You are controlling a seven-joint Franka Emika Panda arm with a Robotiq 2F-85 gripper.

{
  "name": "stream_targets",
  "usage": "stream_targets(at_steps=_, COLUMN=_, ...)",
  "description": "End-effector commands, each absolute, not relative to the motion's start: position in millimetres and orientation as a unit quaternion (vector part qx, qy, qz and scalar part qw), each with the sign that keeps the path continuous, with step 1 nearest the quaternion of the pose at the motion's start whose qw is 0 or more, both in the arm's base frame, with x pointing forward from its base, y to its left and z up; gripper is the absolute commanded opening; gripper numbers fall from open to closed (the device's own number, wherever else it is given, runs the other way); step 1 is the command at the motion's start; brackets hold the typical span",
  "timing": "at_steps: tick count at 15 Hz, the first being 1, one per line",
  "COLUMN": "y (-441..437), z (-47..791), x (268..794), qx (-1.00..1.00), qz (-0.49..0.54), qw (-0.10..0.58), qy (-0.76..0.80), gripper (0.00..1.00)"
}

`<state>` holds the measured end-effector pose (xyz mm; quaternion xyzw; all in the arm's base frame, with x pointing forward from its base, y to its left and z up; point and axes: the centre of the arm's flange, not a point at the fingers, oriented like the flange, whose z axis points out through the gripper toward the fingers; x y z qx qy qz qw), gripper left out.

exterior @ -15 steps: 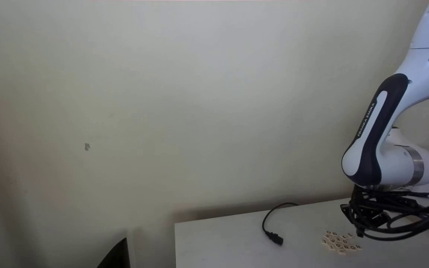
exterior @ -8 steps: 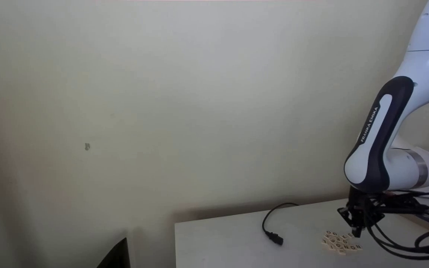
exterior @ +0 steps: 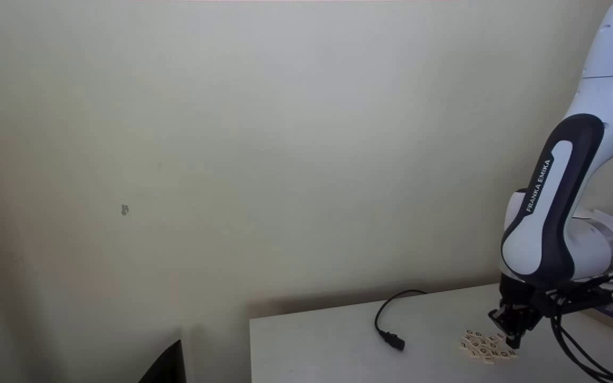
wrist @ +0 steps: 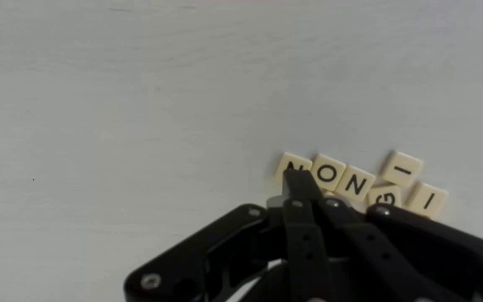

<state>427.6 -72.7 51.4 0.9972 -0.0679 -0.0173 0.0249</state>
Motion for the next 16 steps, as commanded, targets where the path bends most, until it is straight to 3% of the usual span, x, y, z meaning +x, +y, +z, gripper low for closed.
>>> stream_targets(at_steps=1, y=-75.1, z=44.7, x=413.5, qx=0.999, qz=-0.029, qw=0.035, qy=-0.002, gripper=0.00)
stream_targets(at_steps=16, y=-80.7, z=45.4, x=412.0, qx=0.998, qz=0.017, qw=0.042, qy=0.034, gripper=0.00)
